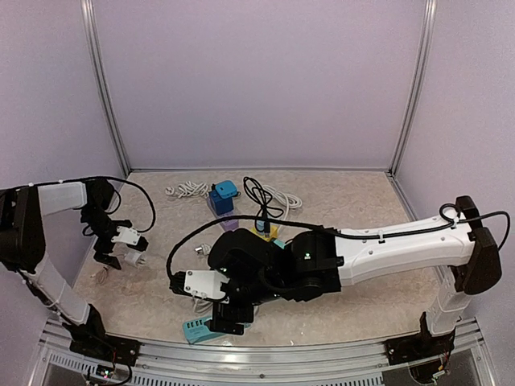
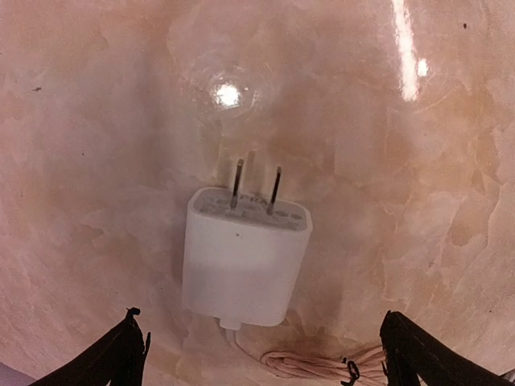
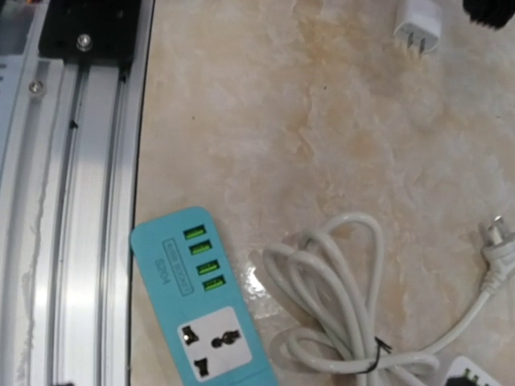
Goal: Insert the plug
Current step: Pick up the plug from the center of the board.
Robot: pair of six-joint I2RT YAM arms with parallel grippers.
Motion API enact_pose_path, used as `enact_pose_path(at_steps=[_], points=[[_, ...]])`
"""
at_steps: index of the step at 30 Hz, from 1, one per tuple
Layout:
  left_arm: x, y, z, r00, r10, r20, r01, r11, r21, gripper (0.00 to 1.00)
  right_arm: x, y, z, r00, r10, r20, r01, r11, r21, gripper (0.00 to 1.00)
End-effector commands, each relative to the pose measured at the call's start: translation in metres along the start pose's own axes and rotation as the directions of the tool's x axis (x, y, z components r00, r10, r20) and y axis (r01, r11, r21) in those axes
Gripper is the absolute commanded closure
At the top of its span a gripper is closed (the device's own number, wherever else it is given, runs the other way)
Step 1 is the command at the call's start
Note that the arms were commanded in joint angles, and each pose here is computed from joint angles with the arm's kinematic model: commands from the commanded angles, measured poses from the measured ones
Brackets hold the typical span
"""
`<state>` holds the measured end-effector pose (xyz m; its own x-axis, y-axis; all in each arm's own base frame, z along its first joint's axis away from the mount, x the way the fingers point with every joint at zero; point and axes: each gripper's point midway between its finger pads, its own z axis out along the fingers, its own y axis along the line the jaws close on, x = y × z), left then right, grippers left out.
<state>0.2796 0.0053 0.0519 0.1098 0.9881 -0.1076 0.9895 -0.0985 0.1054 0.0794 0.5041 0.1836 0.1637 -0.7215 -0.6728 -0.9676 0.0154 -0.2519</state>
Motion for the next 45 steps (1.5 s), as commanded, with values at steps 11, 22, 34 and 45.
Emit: enact_pose_path(at_steps=[11,22,34,45], points=[[-0.005,0.023,0.042,0.984,0.133,-0.122,-0.126,0.99,0.06,0.12,0.017,0.006,0.022,0.998,0.038,-0.059,-0.039,0.999,-0.017,0.0],[-0.007,0.006,0.049,0.985,0.091,-0.146,-0.07,0.987,0.145,0.64,0.023,0.006,0.027,0.996,0.033,-0.077,-0.034,0.999,-0.013,0.0],[-0.108,-0.006,-0.056,0.909,-0.289,0.299,0.278,0.957,0.081,1.0,-0.02,-0.061,-0.037,0.952,0.208,0.223,-0.246,0.956,0.161,0.0],[-0.154,-0.015,-0.173,0.925,-0.168,0.342,0.278,0.912,-0.302,1.0,-0.071,-0.165,-0.047,0.485,0.774,0.407,-0.777,0.595,-0.206,0.27]])
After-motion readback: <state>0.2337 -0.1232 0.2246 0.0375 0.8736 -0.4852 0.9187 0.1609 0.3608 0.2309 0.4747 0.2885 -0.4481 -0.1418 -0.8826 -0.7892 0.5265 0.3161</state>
